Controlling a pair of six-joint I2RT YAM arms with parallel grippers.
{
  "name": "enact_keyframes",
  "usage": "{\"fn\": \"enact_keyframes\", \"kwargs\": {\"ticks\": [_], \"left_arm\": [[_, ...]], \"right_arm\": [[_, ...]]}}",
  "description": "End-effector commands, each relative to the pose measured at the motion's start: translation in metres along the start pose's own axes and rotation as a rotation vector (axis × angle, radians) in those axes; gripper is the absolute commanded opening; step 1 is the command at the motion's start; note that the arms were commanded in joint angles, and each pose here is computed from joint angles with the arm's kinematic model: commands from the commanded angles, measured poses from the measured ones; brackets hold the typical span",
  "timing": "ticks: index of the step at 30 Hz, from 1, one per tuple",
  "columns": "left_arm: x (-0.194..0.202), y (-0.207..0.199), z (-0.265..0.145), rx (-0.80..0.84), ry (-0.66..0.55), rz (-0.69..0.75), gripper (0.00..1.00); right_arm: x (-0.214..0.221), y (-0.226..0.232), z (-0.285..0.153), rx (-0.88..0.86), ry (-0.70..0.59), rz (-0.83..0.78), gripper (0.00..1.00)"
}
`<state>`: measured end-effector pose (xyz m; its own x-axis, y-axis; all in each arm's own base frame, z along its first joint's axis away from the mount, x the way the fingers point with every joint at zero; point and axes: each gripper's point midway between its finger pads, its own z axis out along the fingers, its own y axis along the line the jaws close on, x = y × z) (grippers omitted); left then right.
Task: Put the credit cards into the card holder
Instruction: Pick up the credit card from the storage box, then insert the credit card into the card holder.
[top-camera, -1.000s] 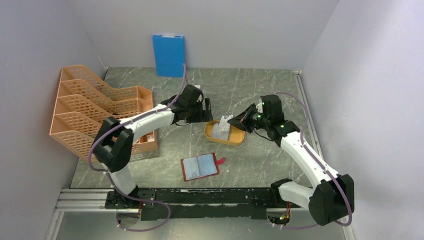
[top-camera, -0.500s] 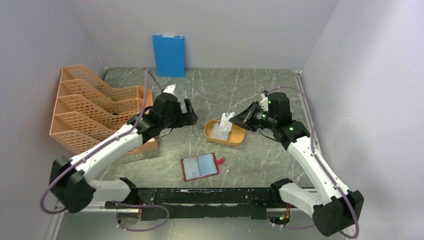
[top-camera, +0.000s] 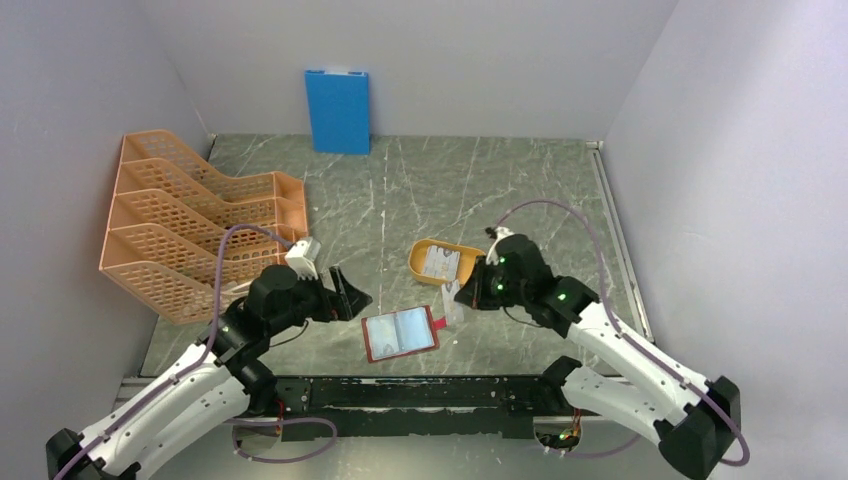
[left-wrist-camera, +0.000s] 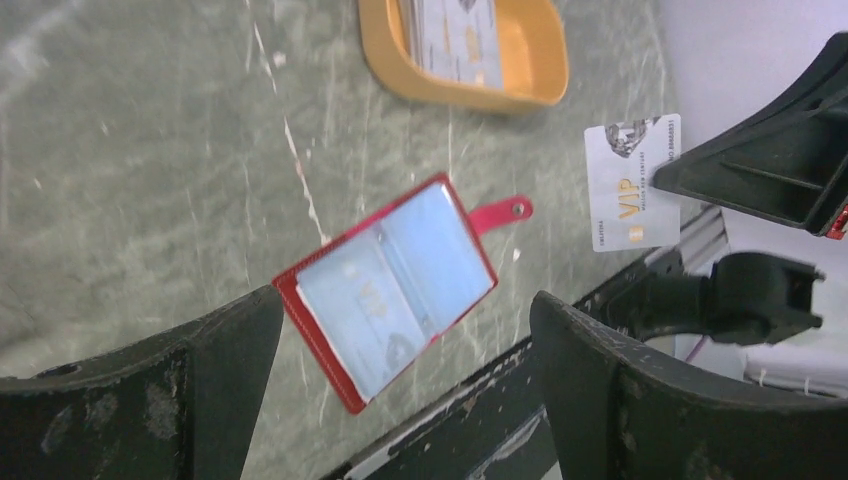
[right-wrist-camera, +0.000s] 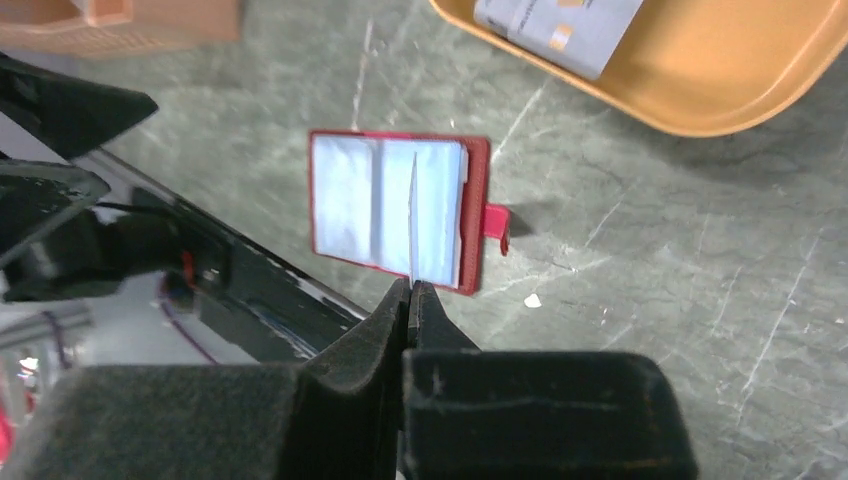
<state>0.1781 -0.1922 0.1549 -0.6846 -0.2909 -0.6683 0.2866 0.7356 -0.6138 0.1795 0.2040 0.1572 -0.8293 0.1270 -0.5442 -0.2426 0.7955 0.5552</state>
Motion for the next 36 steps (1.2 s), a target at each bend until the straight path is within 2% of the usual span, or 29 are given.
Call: {"fn": "enact_keyframes", "kwargs": {"ticks": [1, 5, 9, 13, 21, 26, 36], "left_arm": [[0.023, -0.014, 0.002, 0.094, 0.095, -0.004, 0.97], [0.038, -0.006, 0.010, -0.003, 0.169, 0.073, 0.97], [0.056, 0.005, 0.018, -0.107, 0.240, 0.111, 0.97], [0.074, 0.022, 0.025, -0.169, 0.281, 0.074, 0.90], [0.093, 0.055, 0.022, -0.315, 0.304, 0.002, 0.76], [0.107, 0.058, 0.029, -0.298, 0.350, 0.013, 0.71], [0.124, 0.040, 0.055, -0.174, 0.429, 0.040, 0.62]], "right_arm": [[0.000, 0.013, 0.013, 0.005, -0.077, -0.087, 0.00], [0.009, 0.019, 0.023, -0.028, -0.084, -0.118, 0.00], [0.039, 0.024, 0.035, -0.086, 0.073, -0.163, 0.00], [0.046, 0.041, 0.040, -0.187, 0.088, -0.127, 0.00], [0.058, 0.051, 0.066, -0.229, 0.157, -0.083, 0.00], [0.062, 0.046, 0.074, -0.215, 0.165, -0.070, 0.00], [0.072, 0.022, 0.060, -0.157, 0.138, -0.060, 0.00]]}}
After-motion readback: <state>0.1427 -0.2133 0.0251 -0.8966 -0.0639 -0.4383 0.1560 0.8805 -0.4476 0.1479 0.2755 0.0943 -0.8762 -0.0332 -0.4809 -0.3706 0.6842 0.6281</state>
